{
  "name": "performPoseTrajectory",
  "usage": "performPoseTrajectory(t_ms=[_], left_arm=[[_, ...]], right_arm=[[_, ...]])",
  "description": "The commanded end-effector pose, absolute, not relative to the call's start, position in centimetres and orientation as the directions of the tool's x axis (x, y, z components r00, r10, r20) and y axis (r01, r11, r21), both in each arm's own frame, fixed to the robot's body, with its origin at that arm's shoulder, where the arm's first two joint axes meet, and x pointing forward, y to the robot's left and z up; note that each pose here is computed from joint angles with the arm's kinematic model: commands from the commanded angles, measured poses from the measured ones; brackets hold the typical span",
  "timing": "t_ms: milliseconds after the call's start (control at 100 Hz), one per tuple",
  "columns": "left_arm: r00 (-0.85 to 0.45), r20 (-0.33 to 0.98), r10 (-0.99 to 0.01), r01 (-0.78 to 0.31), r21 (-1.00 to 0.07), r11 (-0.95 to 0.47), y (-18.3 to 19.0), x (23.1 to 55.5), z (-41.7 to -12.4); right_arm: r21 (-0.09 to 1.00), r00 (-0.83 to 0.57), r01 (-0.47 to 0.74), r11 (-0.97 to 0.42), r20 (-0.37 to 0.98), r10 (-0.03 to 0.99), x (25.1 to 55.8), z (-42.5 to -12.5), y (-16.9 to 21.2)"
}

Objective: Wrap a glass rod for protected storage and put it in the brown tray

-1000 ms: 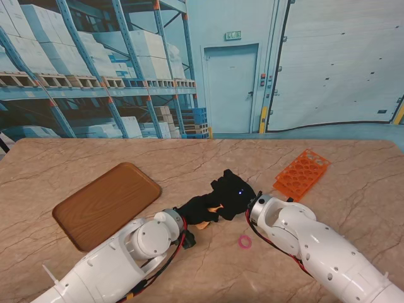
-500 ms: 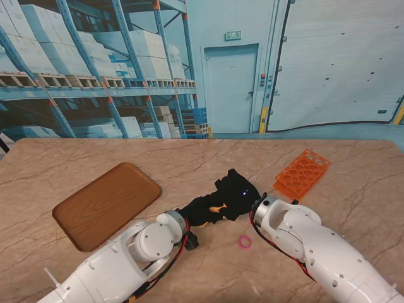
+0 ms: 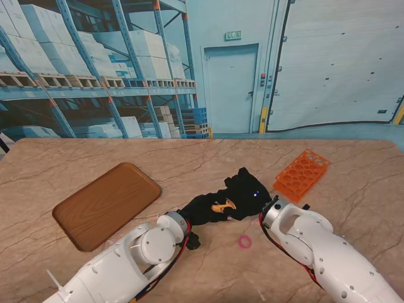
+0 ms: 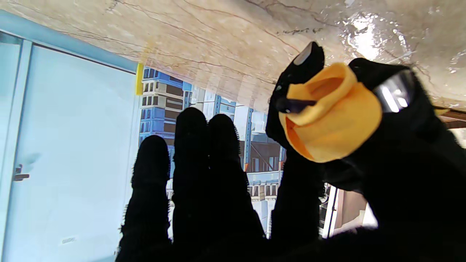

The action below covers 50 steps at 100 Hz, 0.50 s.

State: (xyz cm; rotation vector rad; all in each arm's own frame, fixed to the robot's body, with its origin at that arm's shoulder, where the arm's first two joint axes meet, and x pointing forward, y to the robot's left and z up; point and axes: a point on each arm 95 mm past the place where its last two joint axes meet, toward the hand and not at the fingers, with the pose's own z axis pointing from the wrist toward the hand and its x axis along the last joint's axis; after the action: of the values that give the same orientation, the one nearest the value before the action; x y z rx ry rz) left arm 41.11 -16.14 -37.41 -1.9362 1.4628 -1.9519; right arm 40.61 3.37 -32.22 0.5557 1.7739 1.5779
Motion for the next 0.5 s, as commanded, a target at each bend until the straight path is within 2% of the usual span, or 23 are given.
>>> performPoseTrajectory(t_ms=[0,490], left_arm=[[-0.244,0.778,-0.579,-0.572,-0.597,-0.562,-16.9,40.8,-37.0],[-0.249,0.782,-0.571,-0.577,-0.593,-0.562,-16.6,40.6,-36.8]], right_arm=[[0.973,-0.666,-0.129,0.189,-0.226,0.711,40.2,-32.7,2.9],[0.963,-0.628,-0.176,0.206,-0.271,0.729,39.3,-32.1,0.7]])
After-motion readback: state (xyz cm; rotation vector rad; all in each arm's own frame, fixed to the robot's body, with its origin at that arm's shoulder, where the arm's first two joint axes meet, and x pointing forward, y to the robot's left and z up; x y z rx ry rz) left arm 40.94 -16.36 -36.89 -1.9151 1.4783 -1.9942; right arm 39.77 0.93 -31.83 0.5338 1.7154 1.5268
